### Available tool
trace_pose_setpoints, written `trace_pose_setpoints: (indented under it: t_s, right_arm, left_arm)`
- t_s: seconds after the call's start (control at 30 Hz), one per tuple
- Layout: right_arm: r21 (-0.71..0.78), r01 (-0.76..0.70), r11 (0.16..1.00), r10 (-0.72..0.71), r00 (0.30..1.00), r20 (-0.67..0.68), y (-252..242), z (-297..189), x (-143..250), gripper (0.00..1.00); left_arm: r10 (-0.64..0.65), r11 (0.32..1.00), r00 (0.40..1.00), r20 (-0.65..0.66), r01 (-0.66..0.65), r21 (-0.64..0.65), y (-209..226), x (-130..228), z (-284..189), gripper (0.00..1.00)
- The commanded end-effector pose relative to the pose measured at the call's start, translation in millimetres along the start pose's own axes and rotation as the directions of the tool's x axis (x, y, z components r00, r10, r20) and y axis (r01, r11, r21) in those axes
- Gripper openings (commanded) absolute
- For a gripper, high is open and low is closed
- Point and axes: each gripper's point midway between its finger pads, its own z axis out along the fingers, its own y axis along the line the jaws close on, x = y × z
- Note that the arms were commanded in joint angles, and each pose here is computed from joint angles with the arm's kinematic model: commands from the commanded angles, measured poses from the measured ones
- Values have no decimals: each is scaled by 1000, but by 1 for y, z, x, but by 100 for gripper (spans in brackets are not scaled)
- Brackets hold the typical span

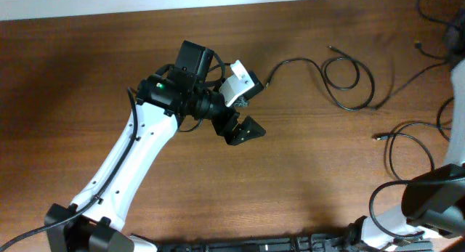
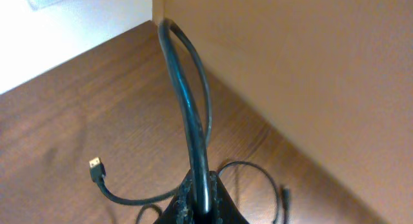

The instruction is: Untangle cables

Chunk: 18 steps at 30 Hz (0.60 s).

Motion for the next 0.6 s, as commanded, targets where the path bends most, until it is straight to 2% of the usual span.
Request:
trace_pose_setpoints:
  t_s: [0.0, 0.1, 0.13, 0.2, 0.3, 0.37, 0.4, 0.47, 0.5, 0.57]
  right_arm:
    - [-99, -166, 981, 161, 985, -53, -19, 20, 4, 4]
    - [-36, -185, 982, 180, 977, -112, -43, 48, 22, 4]
    - [-19, -181, 983, 176, 973, -147, -47, 56, 33, 14]
    - [-10, -174, 985, 169, 967, -193, -48, 65, 47, 50]
    - [-45, -170, 984, 154, 959, -236, -40, 65, 56, 77]
    - [-138, -182, 974, 136, 948, -289, -23, 60, 65, 85]
    - [-250, -154, 956, 71, 947, -314, -6, 55, 70, 85]
    - [-486, -120, 866, -61, 938, -341, 30, 34, 82, 85]
    - [-554, -130, 823, -94, 929, -358, 41, 24, 88, 85]
    - [-674, -115, 730, -206, 903, -378, 62, -1, 106, 85]
  left_arm:
    - [-4, 1000, 1000, 16, 3, 9, -2, -4, -4, 99]
    - [-3, 1000, 1000, 16, 3, 9, -2, -4, -4, 99]
    - [-3, 1000, 1000, 16, 3, 8, -2, -4, -4, 99]
    - [-4, 1000, 1000, 16, 3, 9, -2, -4, -4, 99]
    - [-4, 1000, 1000, 16, 4, 9, -2, -4, -4, 99]
    - [-6, 1000, 1000, 16, 6, 8, -2, -4, -4, 99]
    - [-7, 1000, 1000, 16, 7, 9, -2, -4, -4, 99]
    - [-7, 1000, 1000, 12, 7, 0, -1, -3, -4, 99]
    - [-14, 1000, 1000, 4, 14, -17, 2, -2, -4, 99]
    - [-162, 971, 987, -9, 157, -181, 31, 3, -7, 99]
